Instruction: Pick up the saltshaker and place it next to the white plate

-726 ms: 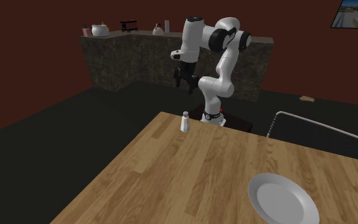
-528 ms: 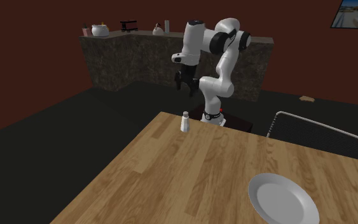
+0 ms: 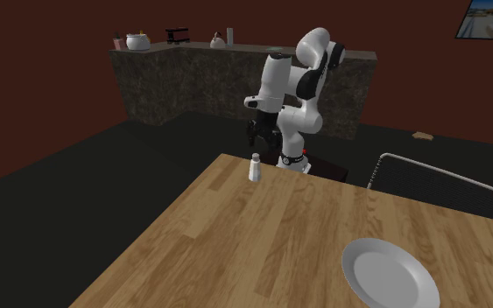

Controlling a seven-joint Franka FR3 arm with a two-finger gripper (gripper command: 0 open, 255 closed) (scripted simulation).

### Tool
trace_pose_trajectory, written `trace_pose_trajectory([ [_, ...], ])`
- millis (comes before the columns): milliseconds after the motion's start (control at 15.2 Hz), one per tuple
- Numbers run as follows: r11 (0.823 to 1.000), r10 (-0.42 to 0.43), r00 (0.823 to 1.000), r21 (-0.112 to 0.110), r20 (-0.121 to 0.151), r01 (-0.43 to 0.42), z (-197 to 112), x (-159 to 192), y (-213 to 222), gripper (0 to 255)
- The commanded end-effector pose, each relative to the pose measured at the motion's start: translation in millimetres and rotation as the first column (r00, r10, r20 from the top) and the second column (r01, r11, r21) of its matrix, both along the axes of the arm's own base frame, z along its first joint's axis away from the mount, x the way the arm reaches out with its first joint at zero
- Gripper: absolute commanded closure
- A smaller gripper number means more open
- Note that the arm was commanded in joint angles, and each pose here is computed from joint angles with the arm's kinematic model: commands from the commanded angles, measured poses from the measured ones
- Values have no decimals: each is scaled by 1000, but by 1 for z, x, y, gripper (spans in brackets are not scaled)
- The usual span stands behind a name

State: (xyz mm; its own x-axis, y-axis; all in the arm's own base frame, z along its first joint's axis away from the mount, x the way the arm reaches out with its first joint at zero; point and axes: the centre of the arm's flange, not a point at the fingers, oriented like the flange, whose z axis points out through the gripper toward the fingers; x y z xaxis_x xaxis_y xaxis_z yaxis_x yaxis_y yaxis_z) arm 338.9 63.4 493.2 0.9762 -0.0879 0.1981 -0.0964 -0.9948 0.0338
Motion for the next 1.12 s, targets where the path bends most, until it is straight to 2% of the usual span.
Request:
trace_pose_trajectory([
  [0,1000,-2,1000,8,15,2,-11,5,4,0],
  [396,1000,-2,1000,8,15,2,-45,12,3,0],
  [924,1000,-2,1000,8,15,2,-45,12,3,0],
  [990,1000,-2,1000,8,15,2,-45,12,3,255],
  [1056,1000,-2,1000,8,15,2,-45,12,3,255],
])
